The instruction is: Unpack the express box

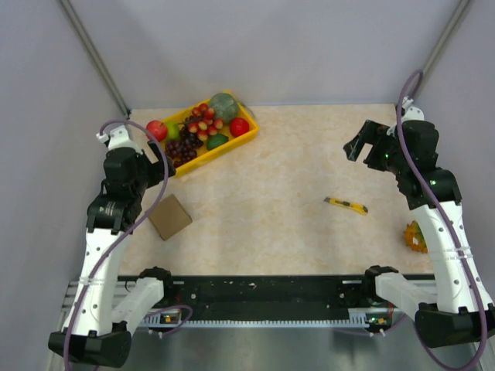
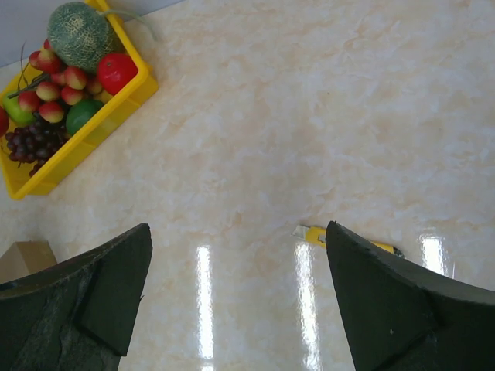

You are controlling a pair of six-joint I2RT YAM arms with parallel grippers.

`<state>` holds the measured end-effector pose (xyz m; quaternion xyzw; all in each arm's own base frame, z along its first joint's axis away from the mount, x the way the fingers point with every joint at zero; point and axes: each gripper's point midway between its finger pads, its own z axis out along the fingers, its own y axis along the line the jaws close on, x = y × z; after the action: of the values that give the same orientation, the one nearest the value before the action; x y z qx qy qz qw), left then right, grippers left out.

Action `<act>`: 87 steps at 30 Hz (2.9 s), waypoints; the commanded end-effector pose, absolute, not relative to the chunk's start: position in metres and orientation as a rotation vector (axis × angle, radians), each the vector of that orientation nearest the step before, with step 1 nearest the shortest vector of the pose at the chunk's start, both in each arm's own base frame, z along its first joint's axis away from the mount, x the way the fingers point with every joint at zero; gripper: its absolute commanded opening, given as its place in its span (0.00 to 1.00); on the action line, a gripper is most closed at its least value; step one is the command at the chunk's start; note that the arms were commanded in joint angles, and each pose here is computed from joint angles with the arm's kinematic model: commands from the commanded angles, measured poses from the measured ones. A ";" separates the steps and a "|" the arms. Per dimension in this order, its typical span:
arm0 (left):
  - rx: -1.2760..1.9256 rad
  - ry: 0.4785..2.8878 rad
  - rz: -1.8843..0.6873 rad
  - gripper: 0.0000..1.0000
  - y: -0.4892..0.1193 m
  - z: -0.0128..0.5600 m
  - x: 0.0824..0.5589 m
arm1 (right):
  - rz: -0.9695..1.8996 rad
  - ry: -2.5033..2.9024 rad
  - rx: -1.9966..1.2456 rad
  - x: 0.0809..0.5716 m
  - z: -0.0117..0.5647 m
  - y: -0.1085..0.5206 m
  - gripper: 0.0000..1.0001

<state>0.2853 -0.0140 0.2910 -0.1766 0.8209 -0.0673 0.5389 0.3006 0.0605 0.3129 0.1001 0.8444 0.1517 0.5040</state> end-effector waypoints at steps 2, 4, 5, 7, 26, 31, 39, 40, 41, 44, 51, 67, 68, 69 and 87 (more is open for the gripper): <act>-0.602 1.871 -0.038 0.99 0.015 0.303 0.283 | 0.369 2.030 0.275 0.304 0.313 0.059 0.91; -0.619 1.880 -0.040 0.99 0.015 0.298 0.284 | 0.377 2.043 0.264 0.304 0.309 0.061 0.91; -0.632 1.901 -0.021 0.99 0.017 0.287 0.282 | 0.385 2.051 0.260 0.304 0.307 0.062 0.91; -0.686 1.940 0.023 0.99 0.025 0.270 0.281 | 0.394 2.063 0.248 0.304 0.304 0.065 0.91; -1.065 2.162 -0.166 0.99 0.050 0.112 0.280 | 0.610 2.187 0.234 0.278 0.257 0.096 0.84; -0.995 2.260 -0.369 0.99 0.019 0.090 0.283 | 0.611 2.181 0.217 0.276 0.258 0.096 0.84; -0.911 2.277 -0.715 0.94 -0.031 0.070 0.270 | 0.625 2.192 0.237 0.275 0.255 0.097 0.83; -0.895 2.269 -0.743 0.94 -0.035 0.072 0.270 | 0.626 2.196 0.237 0.275 0.253 0.097 0.83; -0.864 2.274 -0.775 0.94 -0.043 0.073 0.268 | 0.629 2.200 0.241 0.275 0.252 0.098 0.83; -0.788 2.294 -0.792 0.93 -0.055 0.072 0.262 | 0.660 2.234 0.237 0.275 0.244 0.103 0.82; -0.594 2.312 -0.898 0.91 -0.090 0.081 0.255 | 0.703 2.322 0.154 0.269 0.216 0.135 0.78; -0.524 2.300 -0.364 0.99 -0.023 0.119 0.297 | 0.735 2.348 0.066 0.254 0.204 0.166 0.79; -0.531 2.347 -0.394 0.98 -0.027 0.109 0.300 | 0.735 2.348 0.066 0.254 0.204 0.166 0.79; -0.518 2.359 -0.453 0.96 -0.035 0.108 0.303 | 0.736 2.345 0.067 0.253 0.205 0.166 0.79; -0.256 2.420 -1.045 0.81 -0.174 0.086 0.280 | 0.716 2.404 0.099 0.243 0.177 0.165 0.79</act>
<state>0.2736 -0.1468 0.0802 -0.1136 0.8990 -0.3497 0.2381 0.2355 0.1582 0.1764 0.0455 0.9141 0.2708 0.2985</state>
